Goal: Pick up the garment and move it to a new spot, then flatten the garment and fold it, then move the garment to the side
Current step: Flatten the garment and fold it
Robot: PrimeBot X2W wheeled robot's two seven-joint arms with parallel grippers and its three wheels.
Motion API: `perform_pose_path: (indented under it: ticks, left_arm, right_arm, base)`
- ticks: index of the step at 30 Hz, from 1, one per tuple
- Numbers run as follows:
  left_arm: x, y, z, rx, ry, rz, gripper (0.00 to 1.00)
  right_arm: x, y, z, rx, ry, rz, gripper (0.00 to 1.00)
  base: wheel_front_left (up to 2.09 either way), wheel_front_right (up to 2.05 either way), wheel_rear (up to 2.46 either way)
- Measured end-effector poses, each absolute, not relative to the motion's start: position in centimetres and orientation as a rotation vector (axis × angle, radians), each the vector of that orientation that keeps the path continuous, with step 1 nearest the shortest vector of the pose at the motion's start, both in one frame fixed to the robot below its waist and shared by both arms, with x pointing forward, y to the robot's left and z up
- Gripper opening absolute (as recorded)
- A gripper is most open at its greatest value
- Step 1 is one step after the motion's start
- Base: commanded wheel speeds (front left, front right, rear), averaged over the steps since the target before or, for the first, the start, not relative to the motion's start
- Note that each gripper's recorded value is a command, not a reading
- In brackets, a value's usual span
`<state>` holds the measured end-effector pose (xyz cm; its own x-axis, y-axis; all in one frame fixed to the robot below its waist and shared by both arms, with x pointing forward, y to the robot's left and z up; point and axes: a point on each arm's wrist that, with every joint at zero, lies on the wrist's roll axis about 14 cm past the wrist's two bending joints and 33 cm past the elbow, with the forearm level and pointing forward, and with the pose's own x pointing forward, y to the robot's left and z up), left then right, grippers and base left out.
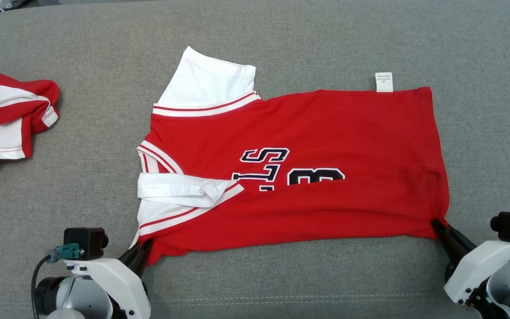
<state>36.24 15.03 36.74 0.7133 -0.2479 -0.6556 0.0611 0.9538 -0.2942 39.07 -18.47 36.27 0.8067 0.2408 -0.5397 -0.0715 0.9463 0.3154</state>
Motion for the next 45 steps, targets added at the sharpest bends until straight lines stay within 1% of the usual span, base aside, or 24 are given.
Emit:
perform_pose_path:
  ticks: [1,2,3,4,10,16,21,25,27,30,31,36,40,45]
  left_arm:
    - [36.3,15.0,36.9,-0.266,0.753,-0.173,0.00]
    - [36.4,14.8,37.2,-0.279,0.741,-0.178,0.12]
    - [36.2,14.4,37.3,-0.294,0.750,-0.189,0.58]
    - [36.2,14.1,37.3,-0.298,0.746,-0.194,1.00]
    - [36.7,13.8,37.6,-0.289,0.722,-0.206,1.00]
    - [38.8,14.0,40.3,-0.269,0.615,-0.224,1.00]
    - [43.8,13.8,44.7,-0.210,0.464,-0.268,1.00]
    - [48.1,12.4,47.6,-0.162,0.404,-0.357,1.00]
    - [50.2,11.5,47.9,-0.138,0.422,-0.396,1.00]
    - [52.7,10.0,47.8,-0.123,0.456,-0.458,1.00]
    - [54.4,9.5,47.5,-0.107,0.484,-0.482,1.00]
    - [58.8,7.8,47.3,-0.075,0.524,-0.534,1.00]
    - [61.6,6.6,46.5,-0.045,0.555,-0.561,1.00]
    - [64.0,6.0,43.4,-0.026,0.636,-0.565,1.00]
  right_arm:
    - [38.9,-18.4,36.3,0.298,0.613,0.168,0.07]
    - [38.7,-18.4,36.0,0.305,0.628,0.161,0.69]
    - [38.6,-18.3,36.0,0.300,0.633,0.164,1.00]
    - [38.6,-18.4,36.2,0.304,0.626,0.158,1.00]
    - [38.1,-19.0,36.8,0.302,0.598,0.123,1.00]
    - [38.6,-20.6,38.4,0.294,0.525,0.070,1.00]
    - [40.3,-22.4,39.9,0.266,0.456,0.028,1.00]
    - [43.8,-22.9,41.8,0.235,0.402,0.033,1.00]
    - [45.7,-23.3,42.6,0.216,0.384,0.033,1.00]
    - [47.5,-23.4,42.2,0.193,0.412,0.044,1.00]
    - [48.5,-23.3,41.6,0.180,0.437,0.055,1.00]
    - [51.4,-22.4,41.3,0.151,0.462,0.096,1.00]
    - [53.3,-22.1,41.0,0.142,0.478,0.117,1.00]
    - [55.0,-22.1,40.1,0.129,0.497,0.127,1.00]
  base:
    - [0.00,0.00,0.00]
    - [0.00,0.00,0.00]
    - [0.00,0.00,0.00]
    - [0.00,0.00,0.00]
    - [0.00,0.00,0.00]
    - [0.00,0.00,0.00]
    - [0.00,0.00,0.00]
    - [0.00,0.00,0.00]
    - [0.00,0.00,0.00]
    - [0.00,0.00,0.00]
    - [0.00,0.00,0.00]
    - [0.00,0.00,0.00]
    - [0.00,0.00,0.00]
    - [0.00,0.00,0.00]
